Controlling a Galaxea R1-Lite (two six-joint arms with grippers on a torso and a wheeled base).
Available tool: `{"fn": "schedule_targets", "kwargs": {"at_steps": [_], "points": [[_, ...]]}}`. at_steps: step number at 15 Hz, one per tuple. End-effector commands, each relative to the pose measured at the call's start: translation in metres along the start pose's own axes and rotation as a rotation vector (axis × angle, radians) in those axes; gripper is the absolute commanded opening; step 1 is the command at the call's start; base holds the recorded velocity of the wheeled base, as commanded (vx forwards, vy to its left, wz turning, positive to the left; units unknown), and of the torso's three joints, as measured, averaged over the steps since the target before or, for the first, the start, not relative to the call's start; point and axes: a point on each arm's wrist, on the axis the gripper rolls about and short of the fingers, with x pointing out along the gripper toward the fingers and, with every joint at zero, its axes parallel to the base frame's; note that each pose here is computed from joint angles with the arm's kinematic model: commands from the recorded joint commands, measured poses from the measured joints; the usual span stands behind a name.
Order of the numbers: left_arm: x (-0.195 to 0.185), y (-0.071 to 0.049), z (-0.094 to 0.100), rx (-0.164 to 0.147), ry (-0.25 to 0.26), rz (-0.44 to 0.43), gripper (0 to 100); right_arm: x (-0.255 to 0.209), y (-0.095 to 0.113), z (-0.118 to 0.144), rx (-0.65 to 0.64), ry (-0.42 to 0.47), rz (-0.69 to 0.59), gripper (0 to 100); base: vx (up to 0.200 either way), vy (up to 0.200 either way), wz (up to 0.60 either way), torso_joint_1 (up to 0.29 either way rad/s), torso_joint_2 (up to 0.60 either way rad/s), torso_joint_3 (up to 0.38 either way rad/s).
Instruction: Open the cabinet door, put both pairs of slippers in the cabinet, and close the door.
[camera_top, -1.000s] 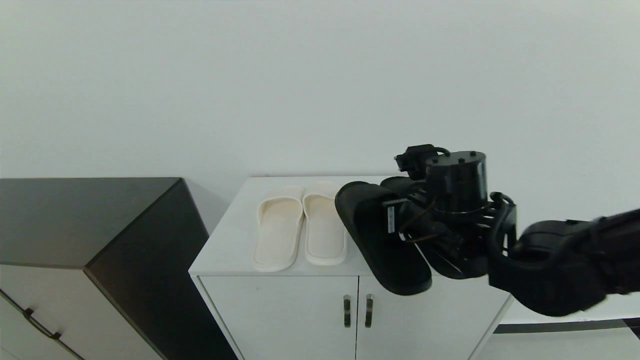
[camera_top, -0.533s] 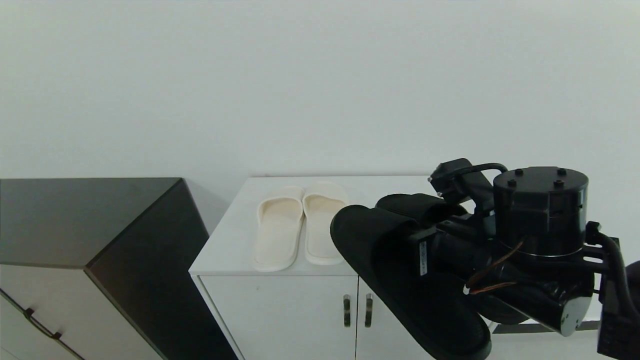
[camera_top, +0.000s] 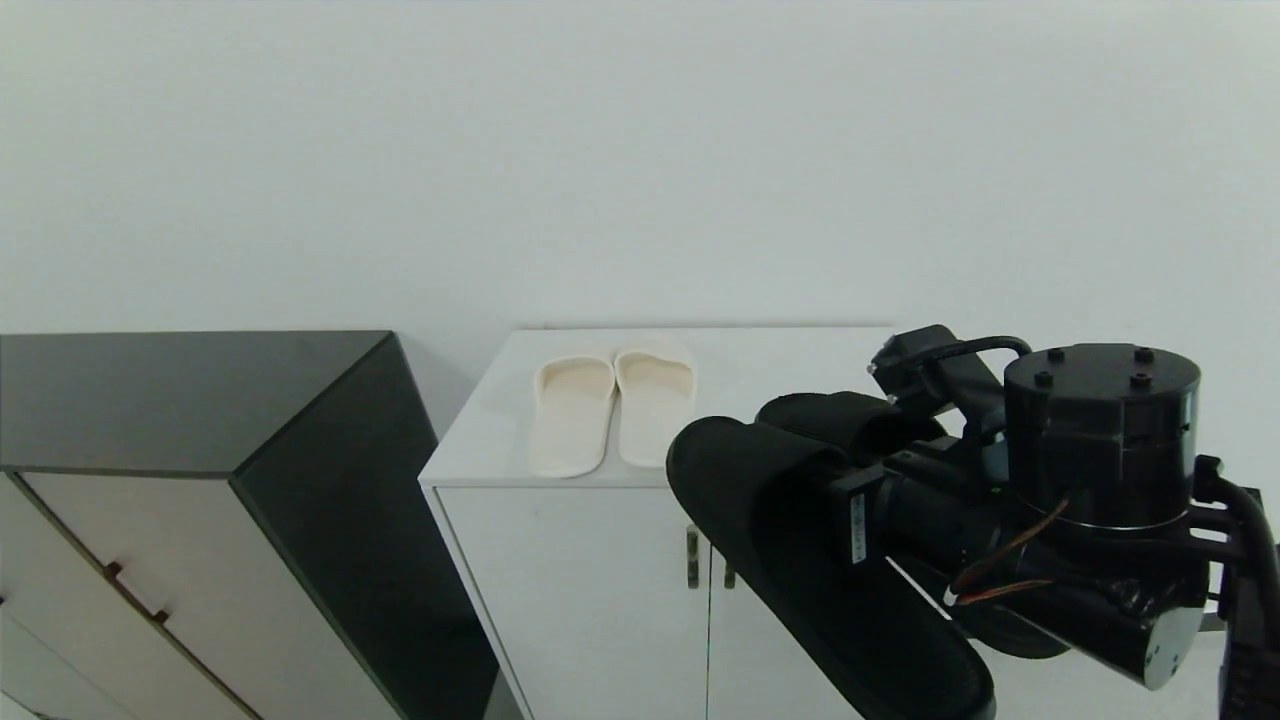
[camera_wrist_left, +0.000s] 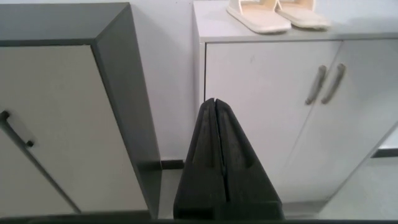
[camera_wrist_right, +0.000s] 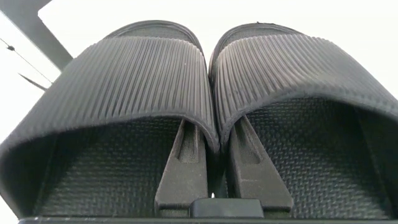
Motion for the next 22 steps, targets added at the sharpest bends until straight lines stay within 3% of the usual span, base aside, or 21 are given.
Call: {"fn": "schedule_targets", "kwargs": {"at_steps": [1, 5, 22], "points": [[0.000, 0.000, 0.000, 0.000, 0.000, 0.000, 0, -0.003, 0.000, 0.001, 0.001, -0.006, 0.003, 0, -0.200, 0.000, 0.00, 0.007, 0.00, 0.002], [0.000, 0.000, 0.000, 0.000, 0.000, 0.000, 0, -0.005, -0.001, 0.000, 0.000, -0.004, 0.005, 0, -0.200, 0.000, 0.00, 0.004, 0.00, 0.005], [0.000, 0.000, 0.000, -0.001, 0.000, 0.000, 0, -0.001, -0.002, -0.013, -0.019, 0.043, -0.002, 0, 0.000, 0.000, 0.00, -0.021, 0.05, 0.028]]}}
